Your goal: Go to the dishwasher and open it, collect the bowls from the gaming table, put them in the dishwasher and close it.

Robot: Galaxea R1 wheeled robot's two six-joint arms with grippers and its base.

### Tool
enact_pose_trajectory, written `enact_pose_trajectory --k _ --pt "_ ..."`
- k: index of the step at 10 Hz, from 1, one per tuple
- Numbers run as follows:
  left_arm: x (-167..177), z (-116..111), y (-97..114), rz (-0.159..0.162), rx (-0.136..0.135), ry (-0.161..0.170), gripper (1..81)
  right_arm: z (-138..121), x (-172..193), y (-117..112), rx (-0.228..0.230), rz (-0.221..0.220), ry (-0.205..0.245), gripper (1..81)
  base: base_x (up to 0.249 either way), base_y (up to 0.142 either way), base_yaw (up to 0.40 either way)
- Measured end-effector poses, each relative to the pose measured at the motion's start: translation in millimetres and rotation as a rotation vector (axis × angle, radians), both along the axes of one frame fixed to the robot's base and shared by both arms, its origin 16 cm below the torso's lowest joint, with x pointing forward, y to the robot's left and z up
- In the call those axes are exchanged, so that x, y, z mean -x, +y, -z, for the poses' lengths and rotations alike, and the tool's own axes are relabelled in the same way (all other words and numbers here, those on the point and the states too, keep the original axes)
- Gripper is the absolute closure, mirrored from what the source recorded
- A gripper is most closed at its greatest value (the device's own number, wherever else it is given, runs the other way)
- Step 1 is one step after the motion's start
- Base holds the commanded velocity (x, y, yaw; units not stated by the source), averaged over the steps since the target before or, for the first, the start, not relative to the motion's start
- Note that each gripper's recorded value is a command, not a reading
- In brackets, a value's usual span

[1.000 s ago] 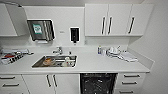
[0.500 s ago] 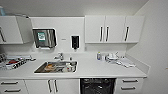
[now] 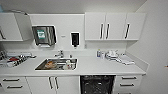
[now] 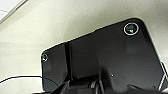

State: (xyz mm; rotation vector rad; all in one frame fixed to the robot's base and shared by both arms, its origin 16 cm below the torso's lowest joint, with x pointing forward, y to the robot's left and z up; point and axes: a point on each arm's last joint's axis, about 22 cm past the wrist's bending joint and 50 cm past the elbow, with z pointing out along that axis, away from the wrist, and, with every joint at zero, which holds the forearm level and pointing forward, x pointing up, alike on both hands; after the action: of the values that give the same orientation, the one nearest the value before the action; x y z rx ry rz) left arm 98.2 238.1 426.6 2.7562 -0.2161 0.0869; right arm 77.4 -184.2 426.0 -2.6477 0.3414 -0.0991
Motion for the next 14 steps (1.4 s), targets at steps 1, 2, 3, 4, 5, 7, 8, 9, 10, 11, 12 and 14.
enact_pose_trajectory --k 1,2,3,4,5,7,8,9,10,11,12,14 --pt "6.7 0.1 -4.9 -0.001 -0.001 0.007 1.0 -1.1 8.0 0.5 0.002 -0.001 0.009 1.0 0.000 0.000 0.000" --pt "19.5 0.1 -13.7 -0.001 0.001 0.022 1.0 -1.0 20.0 -2.9 0.017 -0.002 0.023 1.0 0.000 0.000 0.000" --pt "26.8 1.6 -14.4 -0.002 -0.011 0.030 1.0 -1.2 29.5 -4.4 0.026 -0.006 0.032 1.0 0.000 0.000 0.000" --pt "33.8 2.6 -14.1 -0.004 -0.023 0.037 1.0 -1.8 40.4 -0.8 0.029 -0.016 0.041 1.0 0.000 0.000 0.000" --pt "42.5 2.2 -20.1 -0.004 -0.022 0.046 1.0 -4.2 50.9 4.7 0.023 -0.023 0.049 1.0 0.000 0.000 0.000" --pt "56.0 1.3 -24.3 -0.004 -0.029 0.052 1.0 -7.2 67.7 8.4 0.022 -0.032 0.053 1.0 0.000 0.000 0.000" --pt "63.0 0.6 -22.3 -0.005 -0.035 0.055 1.0 -8.1 75.3 5.9 0.027 -0.033 0.057 1.0 0.000 0.000 0.000" --pt "68.9 -0.4 -21.2 -0.005 -0.037 0.056 1.0 -9.0 81.2 4.7 0.029 -0.033 0.058 1.0 0.000 0.000 0.000" --pt "75.6 -1.2 -21.3 -0.005 -0.037 0.058 1.0 -9.8 87.9 4.6 0.030 -0.033 0.061 1.0 0.000 0.000 0.000" --pt "82.0 -1.6 -23.9 -0.005 -0.035 0.063 1.0 -10.1 94.6 3.4 0.032 -0.033 0.066 1.0 0.000 0.000 0.000" --pt "89.3 -1.1 -28.1 -0.004 -0.030 0.086 1.0 -9.8 101.3 1.6 0.035 -0.032 0.088 1.0 0.000 0.000 0.000" --pt "95.8 1.1 -32.9 -0.003 -0.030 0.129 1.0 -9.9 111.5 0.7 0.037 -0.035 0.137 1.0 0.000 0.000 0.000"
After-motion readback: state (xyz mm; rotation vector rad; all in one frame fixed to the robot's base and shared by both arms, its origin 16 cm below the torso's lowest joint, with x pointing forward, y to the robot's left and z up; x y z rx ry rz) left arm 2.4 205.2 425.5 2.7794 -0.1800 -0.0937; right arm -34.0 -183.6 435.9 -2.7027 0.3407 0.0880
